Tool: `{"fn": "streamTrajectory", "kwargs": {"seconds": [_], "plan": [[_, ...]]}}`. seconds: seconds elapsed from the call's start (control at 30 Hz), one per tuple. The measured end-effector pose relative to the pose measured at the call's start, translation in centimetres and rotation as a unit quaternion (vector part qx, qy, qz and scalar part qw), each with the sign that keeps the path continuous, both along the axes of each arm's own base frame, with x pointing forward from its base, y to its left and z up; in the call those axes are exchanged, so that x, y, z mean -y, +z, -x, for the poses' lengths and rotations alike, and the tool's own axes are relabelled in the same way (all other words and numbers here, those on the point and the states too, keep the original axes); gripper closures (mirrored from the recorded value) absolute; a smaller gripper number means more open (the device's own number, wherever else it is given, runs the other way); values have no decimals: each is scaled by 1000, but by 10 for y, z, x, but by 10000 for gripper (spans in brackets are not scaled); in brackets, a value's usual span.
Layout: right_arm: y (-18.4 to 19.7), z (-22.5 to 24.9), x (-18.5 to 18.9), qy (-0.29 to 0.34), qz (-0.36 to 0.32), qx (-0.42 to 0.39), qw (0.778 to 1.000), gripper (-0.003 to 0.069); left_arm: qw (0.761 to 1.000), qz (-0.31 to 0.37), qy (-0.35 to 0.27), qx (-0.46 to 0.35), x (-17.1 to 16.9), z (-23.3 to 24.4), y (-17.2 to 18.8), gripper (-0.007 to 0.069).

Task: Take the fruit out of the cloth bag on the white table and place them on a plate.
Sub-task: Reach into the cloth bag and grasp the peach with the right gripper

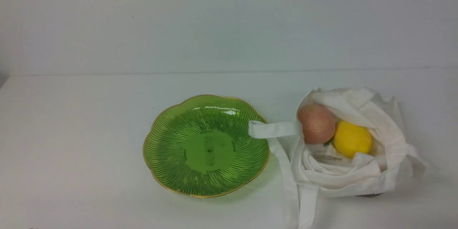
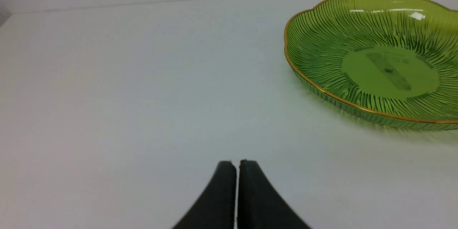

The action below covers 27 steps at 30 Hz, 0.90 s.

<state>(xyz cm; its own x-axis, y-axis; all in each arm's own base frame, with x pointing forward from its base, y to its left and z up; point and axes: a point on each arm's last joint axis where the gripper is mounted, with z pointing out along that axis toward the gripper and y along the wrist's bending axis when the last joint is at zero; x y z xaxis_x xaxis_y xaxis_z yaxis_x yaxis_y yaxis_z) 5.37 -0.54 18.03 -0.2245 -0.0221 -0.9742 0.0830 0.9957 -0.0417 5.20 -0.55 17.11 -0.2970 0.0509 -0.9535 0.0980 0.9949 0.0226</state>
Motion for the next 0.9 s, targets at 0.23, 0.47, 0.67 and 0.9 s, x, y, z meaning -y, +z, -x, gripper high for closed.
{"fn": "streamTrajectory", "kwargs": {"seconds": [0.23, 0.47, 0.67, 0.9], "plan": [[0, 0, 0, 3, 0, 0, 1000, 669, 1000, 0, 0, 0, 0, 0, 0, 633], [0, 0, -3, 28, 0, 0, 1000, 669, 1000, 0, 0, -1, 0, 0, 0, 633], [0, 0, -3, 28, 0, 0, 1000, 669, 1000, 0, 0, -1, 0, 0, 0, 633], [1, -1, -4, 29, -19, 10, 999, 669, 1000, 0, 0, -1, 0, 0, 0, 633]]}}
